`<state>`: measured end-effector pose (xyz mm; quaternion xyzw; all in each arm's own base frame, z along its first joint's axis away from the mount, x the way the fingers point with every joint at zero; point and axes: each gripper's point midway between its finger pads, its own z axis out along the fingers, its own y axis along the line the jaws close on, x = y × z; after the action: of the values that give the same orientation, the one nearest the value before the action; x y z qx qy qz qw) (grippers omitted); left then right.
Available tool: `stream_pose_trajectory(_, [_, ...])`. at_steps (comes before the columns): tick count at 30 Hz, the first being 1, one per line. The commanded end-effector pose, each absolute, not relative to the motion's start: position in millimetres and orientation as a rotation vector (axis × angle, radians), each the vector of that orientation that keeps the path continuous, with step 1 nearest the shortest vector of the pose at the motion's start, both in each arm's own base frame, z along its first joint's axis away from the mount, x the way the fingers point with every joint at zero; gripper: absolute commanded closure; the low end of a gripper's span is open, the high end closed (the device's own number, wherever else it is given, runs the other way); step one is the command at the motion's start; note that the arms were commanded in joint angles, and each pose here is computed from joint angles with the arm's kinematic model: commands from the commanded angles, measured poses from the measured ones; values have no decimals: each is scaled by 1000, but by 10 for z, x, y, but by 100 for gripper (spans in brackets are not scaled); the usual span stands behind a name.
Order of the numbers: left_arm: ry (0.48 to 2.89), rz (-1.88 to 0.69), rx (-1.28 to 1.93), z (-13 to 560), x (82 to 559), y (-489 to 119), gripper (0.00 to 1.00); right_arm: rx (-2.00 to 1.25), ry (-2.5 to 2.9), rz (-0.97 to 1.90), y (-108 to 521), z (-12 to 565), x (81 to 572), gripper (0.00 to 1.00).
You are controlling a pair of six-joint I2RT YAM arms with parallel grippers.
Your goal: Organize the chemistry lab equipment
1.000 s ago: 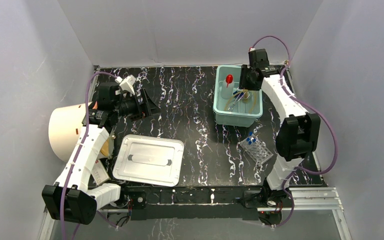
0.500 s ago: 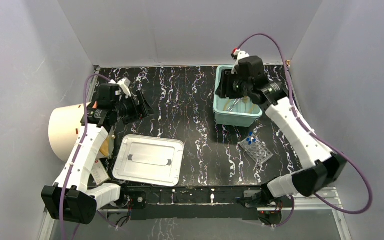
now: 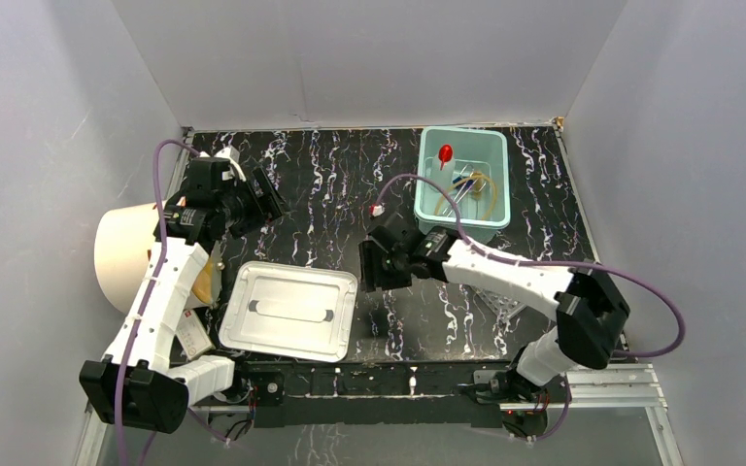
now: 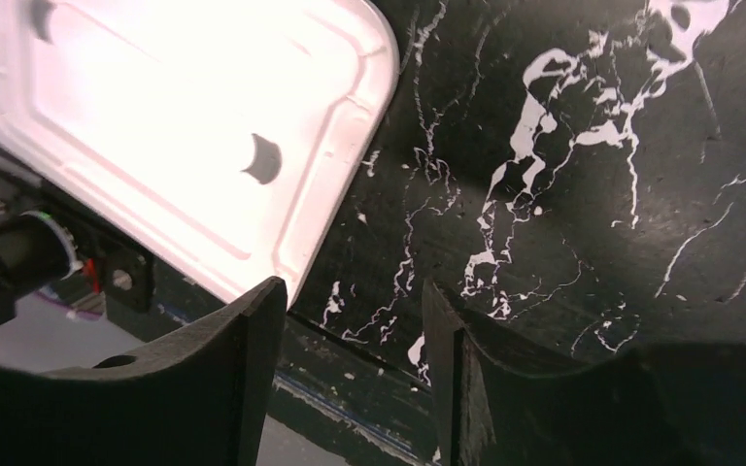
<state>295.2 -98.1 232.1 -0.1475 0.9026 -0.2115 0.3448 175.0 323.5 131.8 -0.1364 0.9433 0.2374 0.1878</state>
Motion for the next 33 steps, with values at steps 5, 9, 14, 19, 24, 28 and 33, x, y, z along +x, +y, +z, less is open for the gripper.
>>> stream_pose_trajectory(5, [2348,-538,-418,2325,2918,-961,25,-159,2659,654,3489,1013,1933,35])
stream_pose_trajectory(9, [2352,-540,-419,2307,2912,-964,24,-188,2714,573,3616,794,1951,38])
stream_pose_trajectory(14, [2361,-542,-415,2268,2886,-968,24,-214,2705,492,3717,614,2008,49])
stream_pose_trajectory(19, [2363,-551,-417,2244,2871,-978,24,-226,2727,375,3715,462,2061,58])
stream_pose_trajectory(24, [2364,-543,-412,2236,2862,-967,24,-225,2723,292,3654,387,2073,69])
stream_pose_trajectory(28, [2375,-555,-419,2203,2848,-983,24,-231,2734,277,3640,324,2062,85])
stream_pose_trajectory(33, [2402,-582,-445,2084,2829,-1024,24,-223,2690,263,3614,425,2131,100])
